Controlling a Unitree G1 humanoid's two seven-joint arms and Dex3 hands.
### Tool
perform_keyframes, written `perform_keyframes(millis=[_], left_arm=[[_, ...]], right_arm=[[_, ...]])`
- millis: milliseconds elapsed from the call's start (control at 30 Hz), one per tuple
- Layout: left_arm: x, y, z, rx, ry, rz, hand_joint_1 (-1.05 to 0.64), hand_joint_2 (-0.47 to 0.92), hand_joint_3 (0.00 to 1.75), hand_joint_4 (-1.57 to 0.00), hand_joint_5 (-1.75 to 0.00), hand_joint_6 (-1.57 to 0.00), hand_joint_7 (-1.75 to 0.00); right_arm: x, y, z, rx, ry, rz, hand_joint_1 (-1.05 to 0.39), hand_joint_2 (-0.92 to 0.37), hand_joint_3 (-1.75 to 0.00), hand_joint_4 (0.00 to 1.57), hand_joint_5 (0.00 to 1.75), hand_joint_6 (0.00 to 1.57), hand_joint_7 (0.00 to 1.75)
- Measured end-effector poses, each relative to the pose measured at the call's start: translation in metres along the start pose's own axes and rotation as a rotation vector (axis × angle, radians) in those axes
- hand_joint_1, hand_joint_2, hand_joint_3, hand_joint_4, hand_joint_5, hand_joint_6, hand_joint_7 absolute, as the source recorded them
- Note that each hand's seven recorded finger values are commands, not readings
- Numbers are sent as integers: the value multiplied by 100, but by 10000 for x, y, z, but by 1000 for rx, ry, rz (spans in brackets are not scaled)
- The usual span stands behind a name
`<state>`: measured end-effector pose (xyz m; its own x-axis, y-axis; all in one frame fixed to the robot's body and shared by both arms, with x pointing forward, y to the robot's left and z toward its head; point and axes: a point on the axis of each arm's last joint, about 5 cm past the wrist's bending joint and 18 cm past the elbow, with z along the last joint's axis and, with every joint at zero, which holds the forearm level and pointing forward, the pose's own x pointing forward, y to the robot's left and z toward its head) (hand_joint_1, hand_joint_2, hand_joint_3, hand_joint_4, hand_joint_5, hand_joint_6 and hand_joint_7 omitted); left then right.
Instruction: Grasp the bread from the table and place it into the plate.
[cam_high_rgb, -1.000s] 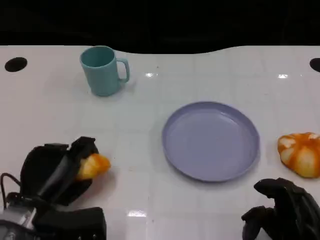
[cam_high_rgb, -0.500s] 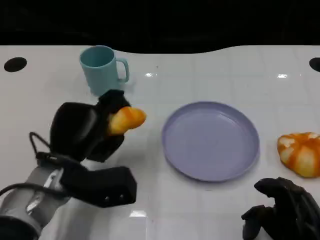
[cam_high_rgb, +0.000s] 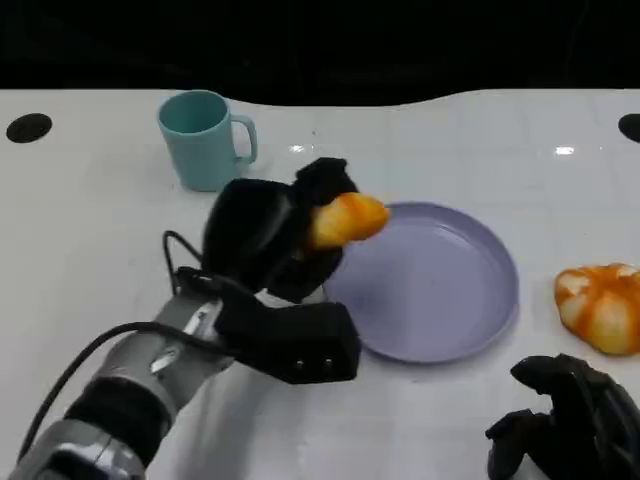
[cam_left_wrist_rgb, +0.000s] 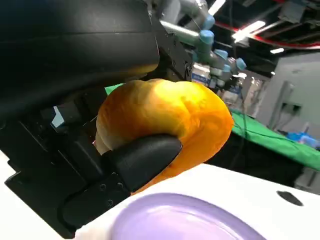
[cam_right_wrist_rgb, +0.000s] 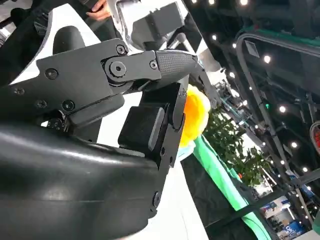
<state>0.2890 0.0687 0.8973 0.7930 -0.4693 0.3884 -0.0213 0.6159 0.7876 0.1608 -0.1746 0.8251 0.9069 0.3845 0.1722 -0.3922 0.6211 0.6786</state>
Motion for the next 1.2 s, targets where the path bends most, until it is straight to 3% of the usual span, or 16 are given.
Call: perform_keyframes(millis=[200,467,533,600,667,700,733,800,900,1000,1067,1200], left_arm=[[151,-135,158,-7,-6,-114,-62,56,148,-121,-175,-95,-175],[254,-196,249,18,-7,-220,-63,57,142,-118,-175,-91,-175],[270,-197,256,15,2,-247,-65,54,130,-98,-172,-73,-149],[283,-188,255,-5,17,-297,-69,55,104,-71,-165,-52,-118],[287,-186,252,3,18,-352,-74,62,78,-47,-162,-27,-107],[291,-184,252,11,16,-374,-77,68,63,-35,-156,-17,-105],[298,-178,253,17,13,-395,-86,80,38,-15,-137,-7,-91],[324,-157,254,33,9,-453,-98,89,23,-4,-108,-2,-60],[365,-123,249,68,24,-521,-104,92,32,0,-61,0,-16],[385,-101,243,130,32,-591,-105,92,46,0,-24,0,-2],[398,-83,237,163,40,-630,-105,92,52,0,-13,0,0],[435,-28,240,197,39,-651,-105,92,57,0,-14,0,0]], right_arm=[[-4,-7,7,-2,1,0,-58,-92,-32,157,58,157,23],[-3,-7,8,-3,2,4,-58,-92,-33,157,58,157,23],[-3,-7,7,-3,2,4,-58,-92,-32,157,58,157,23],[-3,-6,7,-3,2,4,-58,-92,-32,157,58,157,24],[-2,-5,7,-3,2,3,-58,-92,-31,157,58,157,24],[-2,-4,8,-3,2,2,-59,-92,-31,157,59,157,25],[-1,-2,8,-3,2,3,-59,-92,-31,157,60,157,26],[2,3,10,-3,3,2,-59,-92,-31,157,60,157,27],[3,5,11,-2,4,3,-59,-92,-30,157,60,157,27],[3,6,10,-2,5,3,-59,-92,-32,157,59,157,26],[4,6,10,-3,5,5,-59,-92,-32,157,60,157,26],[3,5,11,-2,4,4,-58,-92,-32,157,59,157,25]])
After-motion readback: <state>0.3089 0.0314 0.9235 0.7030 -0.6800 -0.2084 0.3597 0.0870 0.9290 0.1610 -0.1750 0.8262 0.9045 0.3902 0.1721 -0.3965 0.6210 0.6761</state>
